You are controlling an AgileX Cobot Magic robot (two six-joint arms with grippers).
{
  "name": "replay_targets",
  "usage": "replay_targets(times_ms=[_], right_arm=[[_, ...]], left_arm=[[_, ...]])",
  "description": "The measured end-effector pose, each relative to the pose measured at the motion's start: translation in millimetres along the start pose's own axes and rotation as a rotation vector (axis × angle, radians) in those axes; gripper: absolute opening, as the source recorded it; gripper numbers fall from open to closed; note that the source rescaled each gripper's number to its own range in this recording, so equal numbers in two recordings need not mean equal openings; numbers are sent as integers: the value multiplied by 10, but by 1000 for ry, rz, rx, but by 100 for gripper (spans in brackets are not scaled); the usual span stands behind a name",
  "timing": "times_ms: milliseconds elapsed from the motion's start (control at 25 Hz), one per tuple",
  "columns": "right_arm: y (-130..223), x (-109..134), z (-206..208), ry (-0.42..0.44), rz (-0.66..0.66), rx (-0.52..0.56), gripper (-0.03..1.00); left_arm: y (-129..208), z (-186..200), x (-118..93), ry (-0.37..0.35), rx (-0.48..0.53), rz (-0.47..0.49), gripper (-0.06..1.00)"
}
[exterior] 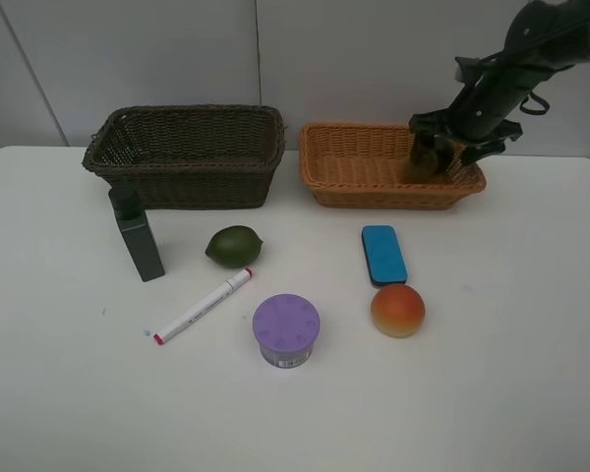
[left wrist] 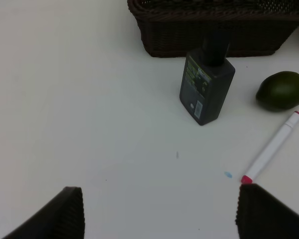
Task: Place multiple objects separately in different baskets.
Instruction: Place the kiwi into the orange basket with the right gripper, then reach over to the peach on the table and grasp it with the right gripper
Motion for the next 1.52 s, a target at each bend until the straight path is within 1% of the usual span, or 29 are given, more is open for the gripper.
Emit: replay_targets(times_ms=[200, 360, 520, 680, 1000, 1080, 1160, 1280, 1360, 1440, 1520], right_arm=[[-17, 1, 53, 1, 1, -9, 97], [-68, -1, 234, 8, 8, -38, 97], [-66, 10, 396, 6, 10, -33, 97], [-4, 29, 585, -2, 12, 14, 97], [270, 92, 961, -36, 13, 207, 97], [283, 115, 1058, -47, 10, 209, 97], [301, 169, 1142, -52, 20, 198, 97], [379, 328, 1207, -68, 38, 209, 97], [466, 426, 1200, -72, 19, 234, 97], [602, 525, 1151, -66, -11, 280, 97], [743, 635, 1081, -50, -11, 330, 97]], left_arm=[[0, 0, 0, 0, 0, 0, 82], [0, 0, 0, 0, 0, 0, 82], [0, 0, 0, 0, 0, 0, 82], [0, 0, 0, 0, 0, 0, 82], [0, 0, 0, 0, 0, 0, 82], [0, 0, 0, 0, 0, 0, 82], [0, 0, 0, 0, 0, 0, 82], [0, 0, 0, 0, 0, 0, 82], [0, 0, 0, 0, 0, 0, 82], [0, 0, 0, 0, 0, 0, 82], [0, 0, 0, 0, 0, 0, 82]])
Point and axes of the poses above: a point on each arm's last joint axis where the gripper is mounted, z pointing back along that axis away from the gripper, x along the wrist's bending axis when the last joint is at zero, y = z × x, the point moved 4 cm from there along -z, pointing out along that axis toward the gripper, and after that the axes turned 7 degrees about z, right-handed, at the moved point
